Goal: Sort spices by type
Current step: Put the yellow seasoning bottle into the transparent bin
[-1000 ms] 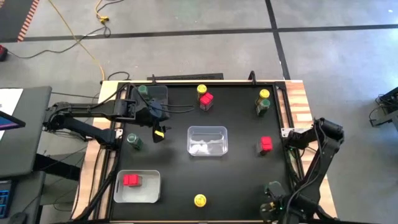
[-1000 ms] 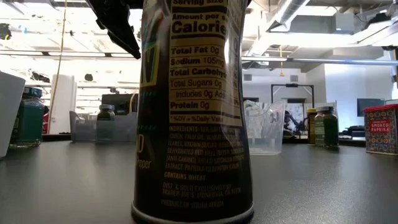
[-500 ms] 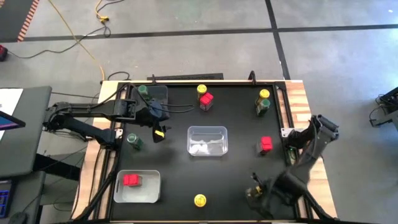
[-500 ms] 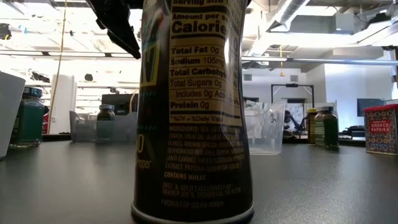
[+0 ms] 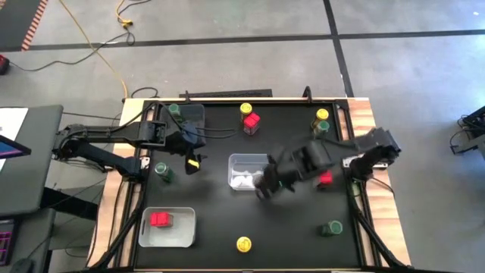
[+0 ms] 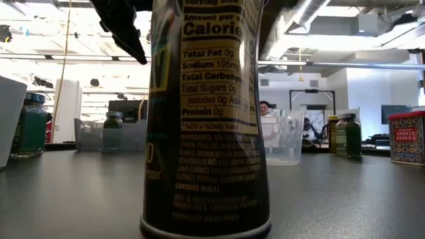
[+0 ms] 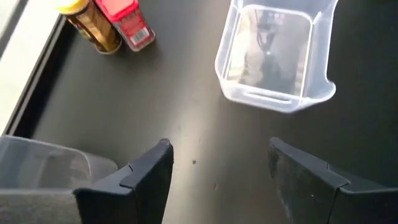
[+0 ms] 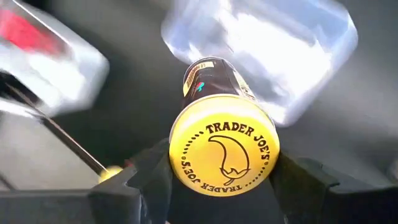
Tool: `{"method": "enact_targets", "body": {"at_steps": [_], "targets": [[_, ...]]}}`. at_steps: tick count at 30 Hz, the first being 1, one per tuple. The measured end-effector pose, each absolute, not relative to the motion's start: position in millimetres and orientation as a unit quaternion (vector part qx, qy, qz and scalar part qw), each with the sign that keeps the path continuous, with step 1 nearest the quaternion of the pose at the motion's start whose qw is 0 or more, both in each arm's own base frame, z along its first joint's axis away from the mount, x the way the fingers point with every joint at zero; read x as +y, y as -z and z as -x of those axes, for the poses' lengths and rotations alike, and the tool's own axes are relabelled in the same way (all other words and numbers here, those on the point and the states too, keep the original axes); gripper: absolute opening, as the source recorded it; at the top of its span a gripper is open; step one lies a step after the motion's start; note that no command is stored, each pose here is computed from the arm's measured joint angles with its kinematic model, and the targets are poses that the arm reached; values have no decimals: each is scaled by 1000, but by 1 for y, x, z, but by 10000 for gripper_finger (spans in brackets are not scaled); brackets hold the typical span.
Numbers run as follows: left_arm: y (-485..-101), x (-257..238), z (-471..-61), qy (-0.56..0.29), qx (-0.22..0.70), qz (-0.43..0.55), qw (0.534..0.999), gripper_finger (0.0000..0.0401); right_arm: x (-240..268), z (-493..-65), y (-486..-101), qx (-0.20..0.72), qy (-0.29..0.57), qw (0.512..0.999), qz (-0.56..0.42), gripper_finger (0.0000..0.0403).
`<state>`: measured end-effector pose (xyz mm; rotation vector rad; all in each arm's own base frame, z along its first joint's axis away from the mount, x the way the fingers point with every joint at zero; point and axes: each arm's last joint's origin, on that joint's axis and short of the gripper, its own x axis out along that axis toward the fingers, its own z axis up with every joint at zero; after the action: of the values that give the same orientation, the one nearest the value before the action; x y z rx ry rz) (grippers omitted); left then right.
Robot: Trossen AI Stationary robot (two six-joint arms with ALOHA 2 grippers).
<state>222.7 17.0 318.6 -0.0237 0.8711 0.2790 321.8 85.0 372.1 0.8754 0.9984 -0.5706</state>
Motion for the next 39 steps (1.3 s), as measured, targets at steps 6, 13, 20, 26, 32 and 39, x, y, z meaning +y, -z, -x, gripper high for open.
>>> {"method": "enact_targets", "body": {"at_steps": [6, 13, 20, 26, 32, 39], "targets": [[-317, 12, -220, -122, 435, 5, 892, 248, 45, -336, -372, 441, 266, 757, -402, 251], [-318, 9, -219, -118, 434, 4, 893, 248, 32, -348, -356, 472, 274, 730, -411, 251], [-318, 9, -220, -120, 431, -1, 894, 248, 22, -368, -320, 537, 282, 683, -406, 251], [-318, 10, -220, -120, 431, -1, 895, 248, 10, -373, -294, 593, 320, 629, -388, 251], [-318, 10, -220, -120, 431, -2, 894, 248, -3, -374, -289, 595, 337, 614, -394, 251], [-318, 10, -220, -121, 430, -2, 895, 248, -18, -375, -289, 583, 347, 611, -408, 251]]}}
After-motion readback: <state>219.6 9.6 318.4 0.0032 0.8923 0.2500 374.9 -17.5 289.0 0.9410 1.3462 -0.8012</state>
